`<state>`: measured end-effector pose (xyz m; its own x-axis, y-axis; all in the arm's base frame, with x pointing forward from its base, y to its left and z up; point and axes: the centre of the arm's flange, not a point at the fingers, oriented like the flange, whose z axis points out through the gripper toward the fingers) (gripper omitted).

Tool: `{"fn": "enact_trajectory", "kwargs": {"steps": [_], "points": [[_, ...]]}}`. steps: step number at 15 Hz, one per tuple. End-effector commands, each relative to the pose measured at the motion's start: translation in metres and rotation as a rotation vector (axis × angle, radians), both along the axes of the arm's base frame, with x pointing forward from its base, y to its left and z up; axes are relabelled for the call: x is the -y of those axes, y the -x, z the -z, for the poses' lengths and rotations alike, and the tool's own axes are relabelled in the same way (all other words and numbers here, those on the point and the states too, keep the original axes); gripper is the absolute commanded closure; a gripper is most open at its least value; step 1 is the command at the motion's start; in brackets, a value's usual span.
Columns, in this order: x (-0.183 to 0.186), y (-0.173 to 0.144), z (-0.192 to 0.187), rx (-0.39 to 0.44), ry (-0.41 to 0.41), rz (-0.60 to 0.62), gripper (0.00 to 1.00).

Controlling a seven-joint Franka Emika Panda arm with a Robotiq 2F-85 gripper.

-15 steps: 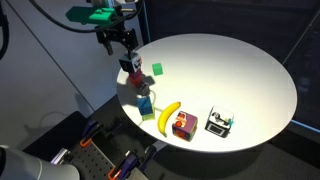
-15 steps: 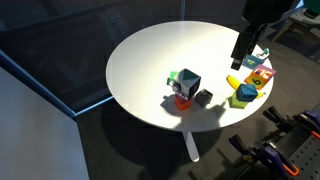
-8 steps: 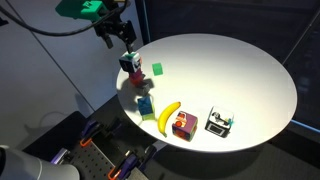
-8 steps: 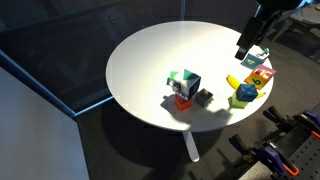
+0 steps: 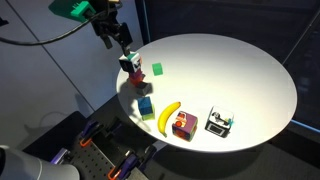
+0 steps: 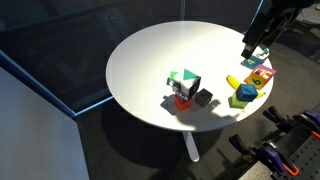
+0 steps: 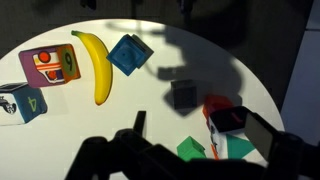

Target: Pick up the square toy on the left and put it on top of the stack.

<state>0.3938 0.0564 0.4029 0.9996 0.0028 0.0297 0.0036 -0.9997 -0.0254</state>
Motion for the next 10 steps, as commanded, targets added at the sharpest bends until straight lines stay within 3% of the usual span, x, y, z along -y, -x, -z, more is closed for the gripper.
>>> {"fn": "enact_trajectory", "kwargs": {"steps": [1, 10], "points": [[-0.0018, 0.0163, -0.0096, -0.029, -0.018, 0.013, 0.0], [-0.0038, 0.013, -0.0066, -0.05, -0.003, -0.007, 0.0]]}}
